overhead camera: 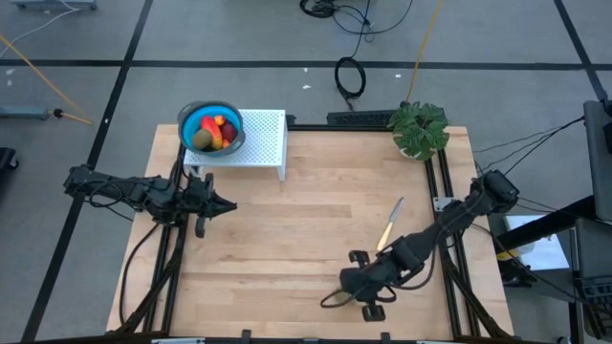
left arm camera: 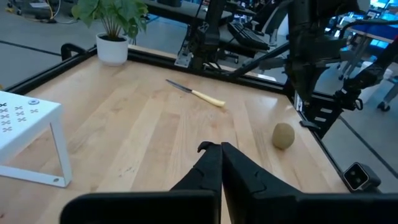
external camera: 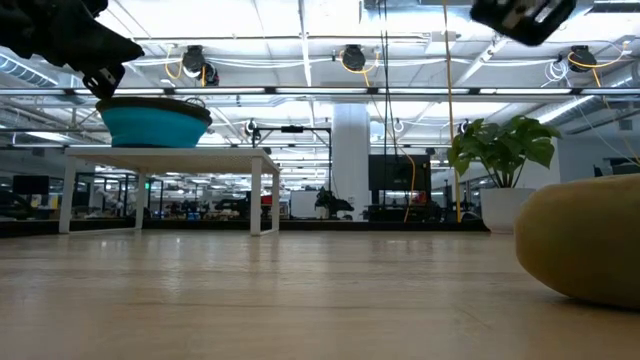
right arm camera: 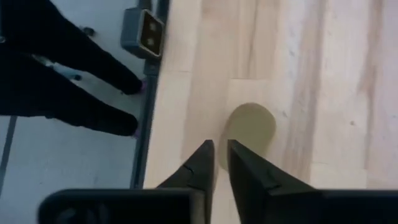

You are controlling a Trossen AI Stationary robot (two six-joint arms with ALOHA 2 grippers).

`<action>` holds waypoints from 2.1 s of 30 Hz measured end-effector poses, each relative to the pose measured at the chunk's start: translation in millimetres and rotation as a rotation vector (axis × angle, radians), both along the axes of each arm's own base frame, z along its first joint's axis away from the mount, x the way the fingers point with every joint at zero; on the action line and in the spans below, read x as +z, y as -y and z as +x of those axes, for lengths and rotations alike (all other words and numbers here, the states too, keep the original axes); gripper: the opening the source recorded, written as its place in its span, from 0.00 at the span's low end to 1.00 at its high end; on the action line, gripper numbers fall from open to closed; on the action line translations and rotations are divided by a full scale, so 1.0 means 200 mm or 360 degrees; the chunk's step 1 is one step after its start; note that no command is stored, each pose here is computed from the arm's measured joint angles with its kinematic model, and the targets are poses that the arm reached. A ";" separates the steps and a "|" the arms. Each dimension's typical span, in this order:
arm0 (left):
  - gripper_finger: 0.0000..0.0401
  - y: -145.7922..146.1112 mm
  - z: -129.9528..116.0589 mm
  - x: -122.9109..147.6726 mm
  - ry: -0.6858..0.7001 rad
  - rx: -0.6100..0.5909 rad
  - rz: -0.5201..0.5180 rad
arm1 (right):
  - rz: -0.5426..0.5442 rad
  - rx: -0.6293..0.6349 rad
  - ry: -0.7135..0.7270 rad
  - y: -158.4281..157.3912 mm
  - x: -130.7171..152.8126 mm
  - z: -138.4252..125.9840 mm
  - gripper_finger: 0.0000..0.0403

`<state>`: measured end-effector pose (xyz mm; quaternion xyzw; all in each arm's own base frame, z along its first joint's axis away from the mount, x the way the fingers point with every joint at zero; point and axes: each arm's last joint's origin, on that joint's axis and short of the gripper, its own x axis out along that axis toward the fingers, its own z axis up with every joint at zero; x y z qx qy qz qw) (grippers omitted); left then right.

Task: Pick & Place Fruit
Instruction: Put the kiwi into the blue strainer bowl on the shelf

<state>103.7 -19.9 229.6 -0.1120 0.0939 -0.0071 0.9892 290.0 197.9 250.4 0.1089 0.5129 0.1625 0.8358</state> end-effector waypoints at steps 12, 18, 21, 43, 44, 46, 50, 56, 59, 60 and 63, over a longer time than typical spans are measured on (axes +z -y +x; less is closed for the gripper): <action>0.03 0.00 0.00 0.00 -0.0001 0.0002 -0.0009 | 0.0114 -0.0014 -0.0106 0.07 0.00 0.03 0.41; 0.02 0.00 0.00 0.00 -0.0001 0.0002 -0.0008 | 0.0167 -0.0086 -0.0127 0.06 0.00 0.04 0.47; 0.04 0.00 0.00 0.00 0.0000 0.0002 -0.0008 | 0.0207 -0.0155 -0.0168 0.05 0.00 0.03 0.48; 0.03 0.00 0.00 0.00 0.0000 0.0002 -0.0005 | 0.0188 -0.0341 -0.0216 0.06 -0.05 0.02 0.74; 0.02 0.00 0.00 0.00 0.0000 0.0002 -0.0005 | 0.0176 -0.0358 -0.0227 0.07 -0.06 0.01 0.77; 0.01 0.00 0.00 0.00 0.0000 0.0002 -0.0005 | 0.0170 -0.0385 -0.0239 0.07 -0.09 0.01 0.82; 0.03 0.00 0.00 0.00 0.0000 0.0002 -0.0006 | 0.0208 -0.0437 -0.0229 0.07 -0.13 0.00 0.89; 0.05 0.00 0.00 0.00 0.0000 0.0002 -0.0011 | 0.0202 -0.0347 -0.0170 0.04 -0.16 -0.02 0.92; 0.03 0.00 0.00 0.00 0.0000 0.0003 -0.0011 | 0.0193 -0.0330 -0.0175 0.04 -0.18 -0.02 0.92; 0.02 0.00 0.00 0.00 0.0000 0.0003 -0.0010 | 0.0188 -0.0327 -0.0177 0.04 -0.18 -0.03 0.92; 0.01 0.00 0.00 0.00 0.0000 0.0003 -0.0011 | 0.0178 -0.0295 -0.0164 0.03 -0.19 -0.03 0.92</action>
